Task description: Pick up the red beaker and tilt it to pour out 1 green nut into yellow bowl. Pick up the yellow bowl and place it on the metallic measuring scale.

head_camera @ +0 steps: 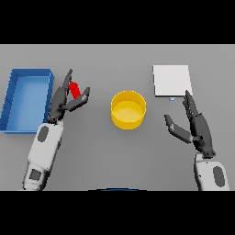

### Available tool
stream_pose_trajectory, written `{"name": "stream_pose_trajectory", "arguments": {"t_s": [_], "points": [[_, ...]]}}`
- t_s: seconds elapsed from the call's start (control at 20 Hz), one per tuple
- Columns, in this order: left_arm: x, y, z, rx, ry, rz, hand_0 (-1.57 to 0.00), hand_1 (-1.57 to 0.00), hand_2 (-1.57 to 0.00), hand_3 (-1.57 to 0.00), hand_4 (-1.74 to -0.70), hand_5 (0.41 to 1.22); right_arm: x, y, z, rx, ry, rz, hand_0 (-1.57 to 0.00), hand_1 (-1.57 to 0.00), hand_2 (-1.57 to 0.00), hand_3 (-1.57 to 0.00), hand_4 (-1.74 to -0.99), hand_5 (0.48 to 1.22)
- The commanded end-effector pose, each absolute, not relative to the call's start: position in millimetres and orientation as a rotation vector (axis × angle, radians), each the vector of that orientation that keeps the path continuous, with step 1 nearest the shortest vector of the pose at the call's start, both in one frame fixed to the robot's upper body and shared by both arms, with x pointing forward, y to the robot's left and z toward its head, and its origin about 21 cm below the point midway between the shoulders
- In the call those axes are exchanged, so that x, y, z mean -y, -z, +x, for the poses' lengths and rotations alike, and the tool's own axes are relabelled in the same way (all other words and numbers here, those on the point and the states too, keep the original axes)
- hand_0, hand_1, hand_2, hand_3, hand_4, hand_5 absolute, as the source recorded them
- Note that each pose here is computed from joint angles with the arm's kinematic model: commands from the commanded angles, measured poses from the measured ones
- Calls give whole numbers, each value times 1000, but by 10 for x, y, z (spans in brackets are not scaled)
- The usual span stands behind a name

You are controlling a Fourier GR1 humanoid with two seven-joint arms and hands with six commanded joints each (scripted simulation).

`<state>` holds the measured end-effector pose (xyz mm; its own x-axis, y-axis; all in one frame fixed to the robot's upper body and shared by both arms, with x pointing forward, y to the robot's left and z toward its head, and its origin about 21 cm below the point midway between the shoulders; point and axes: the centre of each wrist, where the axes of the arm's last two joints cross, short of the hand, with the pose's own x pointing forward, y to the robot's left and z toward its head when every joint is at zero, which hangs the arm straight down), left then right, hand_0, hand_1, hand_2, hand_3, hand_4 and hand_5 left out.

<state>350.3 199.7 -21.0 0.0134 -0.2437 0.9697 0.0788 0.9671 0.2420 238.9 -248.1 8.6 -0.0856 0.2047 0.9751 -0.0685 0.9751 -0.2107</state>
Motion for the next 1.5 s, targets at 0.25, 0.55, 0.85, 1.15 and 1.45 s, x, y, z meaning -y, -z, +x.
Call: {"name": "stream_pose_trajectory", "arguments": {"t_s": [0.25,0.55,0.85,1.15,1.45], "points": [[-1872,297,3571,1563,193,115,-153,-145,-179,-129,-1364,747,2502,-88,2395,1642,-216,-103,1,1,1,1,-1298,646],[-1812,335,3663,1590,134,108,-1167,-1155,-1153,-1081,-1529,1043,2476,-82,2384,1646,-215,-107,1,1,1,1,-1291,649],[-1767,310,3670,1614,183,103,-1465,-1462,-1462,-1369,-1542,1174,2457,-102,2401,1650,-223,-107,1,1,1,1,-1288,648],[-1738,48,3743,1657,191,110,-1543,-1542,-1542,-1518,-1502,1209,2492,-97,2408,1645,-214,-114,1,1,1,1,-1294,659],[-1713,-376,3752,1714,390,222,-1564,-1564,-1563,-1557,-1584,1181,2478,-71,2385,1662,-238,-112,1,1,1,1,-1281,663]]}}
